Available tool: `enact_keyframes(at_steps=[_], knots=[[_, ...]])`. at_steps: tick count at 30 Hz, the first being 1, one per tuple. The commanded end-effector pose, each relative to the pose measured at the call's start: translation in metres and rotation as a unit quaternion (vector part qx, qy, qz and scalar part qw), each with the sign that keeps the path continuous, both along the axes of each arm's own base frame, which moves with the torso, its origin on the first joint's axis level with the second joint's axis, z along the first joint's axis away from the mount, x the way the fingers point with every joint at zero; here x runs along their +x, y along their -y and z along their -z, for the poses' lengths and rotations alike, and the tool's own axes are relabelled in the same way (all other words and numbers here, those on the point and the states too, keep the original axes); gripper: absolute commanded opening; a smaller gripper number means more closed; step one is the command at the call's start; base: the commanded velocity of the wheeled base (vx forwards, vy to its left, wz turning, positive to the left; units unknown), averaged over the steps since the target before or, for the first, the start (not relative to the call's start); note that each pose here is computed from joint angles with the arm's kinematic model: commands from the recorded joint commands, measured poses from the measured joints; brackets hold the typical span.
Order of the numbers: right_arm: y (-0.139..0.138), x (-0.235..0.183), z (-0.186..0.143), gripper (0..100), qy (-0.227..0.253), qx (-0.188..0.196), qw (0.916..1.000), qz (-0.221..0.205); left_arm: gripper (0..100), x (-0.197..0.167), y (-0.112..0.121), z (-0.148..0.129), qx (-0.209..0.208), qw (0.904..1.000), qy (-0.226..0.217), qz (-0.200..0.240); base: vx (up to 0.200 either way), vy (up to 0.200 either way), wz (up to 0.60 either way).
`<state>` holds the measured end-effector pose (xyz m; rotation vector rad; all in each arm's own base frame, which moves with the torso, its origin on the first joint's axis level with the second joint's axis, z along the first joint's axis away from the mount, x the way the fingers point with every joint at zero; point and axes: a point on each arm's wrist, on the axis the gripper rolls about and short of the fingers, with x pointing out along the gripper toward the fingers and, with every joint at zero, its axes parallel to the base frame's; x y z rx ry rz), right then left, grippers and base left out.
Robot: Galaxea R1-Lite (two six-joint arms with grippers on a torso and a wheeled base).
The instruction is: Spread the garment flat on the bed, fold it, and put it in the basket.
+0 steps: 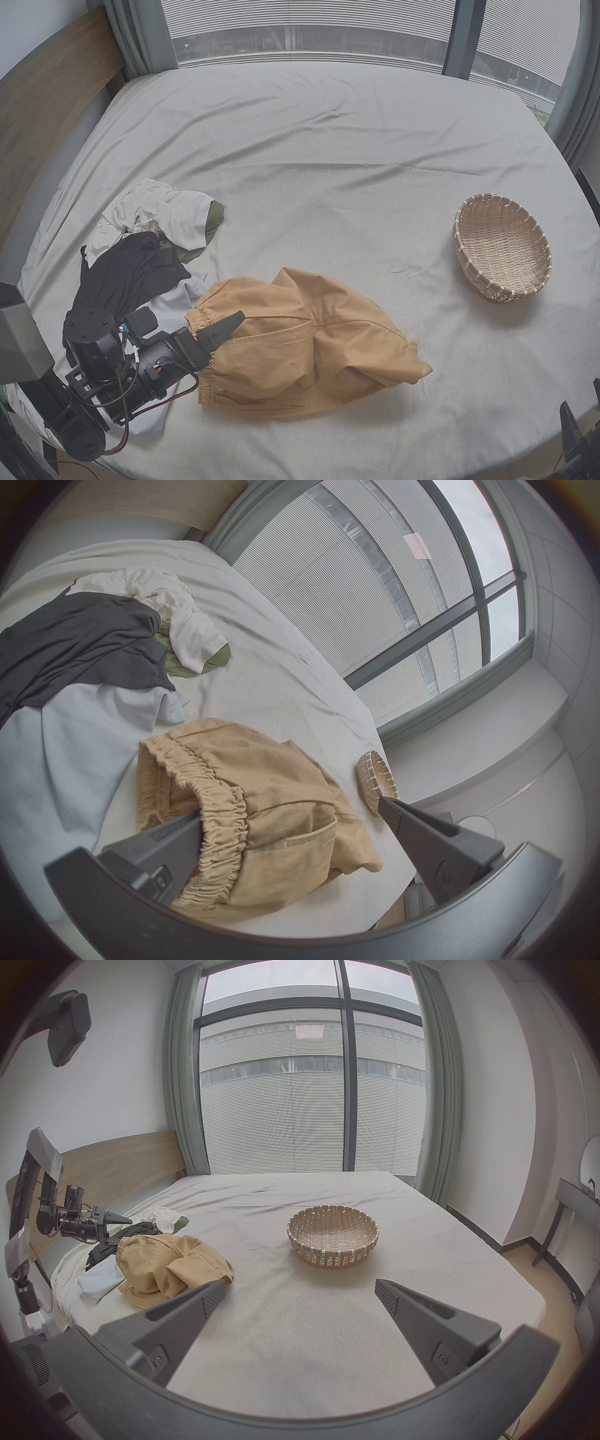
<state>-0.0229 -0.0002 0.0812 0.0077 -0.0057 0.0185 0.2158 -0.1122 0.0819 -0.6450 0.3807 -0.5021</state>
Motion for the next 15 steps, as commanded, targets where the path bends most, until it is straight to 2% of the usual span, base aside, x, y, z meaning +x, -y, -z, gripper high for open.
enact_keyframes(at_steps=[1,8,15], knots=[[0.0,0.0,0.005,100,-0.001,0.001,1.0,-0.001,100,0.004,0.005,0.02,0.026,0.9992,-0.031,0.007,0.0,0.0,0.0],[0.0,0.0,0.005,100,-0.001,0.0,1.0,-0.001,100,0.014,0.018,0.028,0.031,0.9988,-0.03,0.023,0.0,0.0,0.0],[0.0,0.0,0.005,100,-0.001,0.0,1.0,-0.001,100,0.021,0.02,0.028,0.027,0.9992,-0.023,0.017,0.0,0.0,0.0]])
